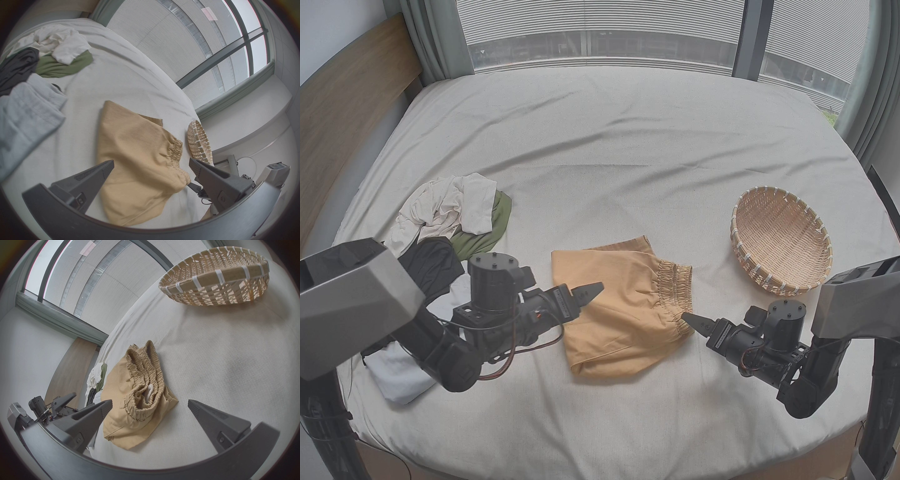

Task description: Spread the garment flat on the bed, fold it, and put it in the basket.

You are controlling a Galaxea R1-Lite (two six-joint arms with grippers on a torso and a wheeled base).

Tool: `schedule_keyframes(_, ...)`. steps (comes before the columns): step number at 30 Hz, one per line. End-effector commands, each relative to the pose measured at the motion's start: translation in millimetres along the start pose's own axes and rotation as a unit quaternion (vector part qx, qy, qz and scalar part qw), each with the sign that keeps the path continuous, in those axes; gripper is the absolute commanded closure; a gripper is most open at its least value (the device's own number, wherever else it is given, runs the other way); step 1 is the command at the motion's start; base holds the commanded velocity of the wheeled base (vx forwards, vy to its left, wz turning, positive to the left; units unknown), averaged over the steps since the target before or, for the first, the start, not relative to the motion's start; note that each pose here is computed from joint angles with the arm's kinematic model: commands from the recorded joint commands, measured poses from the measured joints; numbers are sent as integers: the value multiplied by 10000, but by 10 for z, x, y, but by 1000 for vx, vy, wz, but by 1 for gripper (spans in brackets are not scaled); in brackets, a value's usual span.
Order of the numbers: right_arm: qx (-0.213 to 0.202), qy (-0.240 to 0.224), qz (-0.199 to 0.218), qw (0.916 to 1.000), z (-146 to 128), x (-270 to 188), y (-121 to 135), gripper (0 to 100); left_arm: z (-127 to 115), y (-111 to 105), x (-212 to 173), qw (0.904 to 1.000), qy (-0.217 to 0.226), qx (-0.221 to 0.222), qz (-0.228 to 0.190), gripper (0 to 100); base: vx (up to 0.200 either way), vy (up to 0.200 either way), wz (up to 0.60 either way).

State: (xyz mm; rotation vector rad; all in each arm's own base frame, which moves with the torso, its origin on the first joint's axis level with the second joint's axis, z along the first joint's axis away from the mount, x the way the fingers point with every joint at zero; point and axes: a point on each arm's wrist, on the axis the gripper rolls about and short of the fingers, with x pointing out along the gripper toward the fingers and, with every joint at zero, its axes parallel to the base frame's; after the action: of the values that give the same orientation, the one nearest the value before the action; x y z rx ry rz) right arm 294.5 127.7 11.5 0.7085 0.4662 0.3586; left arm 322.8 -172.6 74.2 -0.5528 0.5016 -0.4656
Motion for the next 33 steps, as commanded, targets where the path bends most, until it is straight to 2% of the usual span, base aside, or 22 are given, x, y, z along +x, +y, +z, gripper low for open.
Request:
schedule_keyframes(1,-6,115,-4,9999,-107,153,-55,0,142,113,-320,9996,-231,-46,155,0,0,0,0)
schedule_keyframes(14,-93,143,322,9993,-156,413,86,0,173,396,-625,9972,-531,-189,495,0,0,0,0)
schedule_keyframes(25,-109,218,352,9991,-121,574,185,0,161,668,-840,9950,-556,-358,753,0,0,0,0)
schedule_keyframes(26,-110,213,357,9991,-116,582,190,100,158,696,-865,9949,-575,-371,746,0,0,0,0)
schedule_keyframes(31,-109,218,352,9991,-110,562,197,100,135,739,-908,9948,-547,-301,805,0,0,0,0)
schedule_keyframes(33,-116,239,383,9989,-116,546,217,100,114,795,-940,9947,-482,-133,894,0,0,0,0)
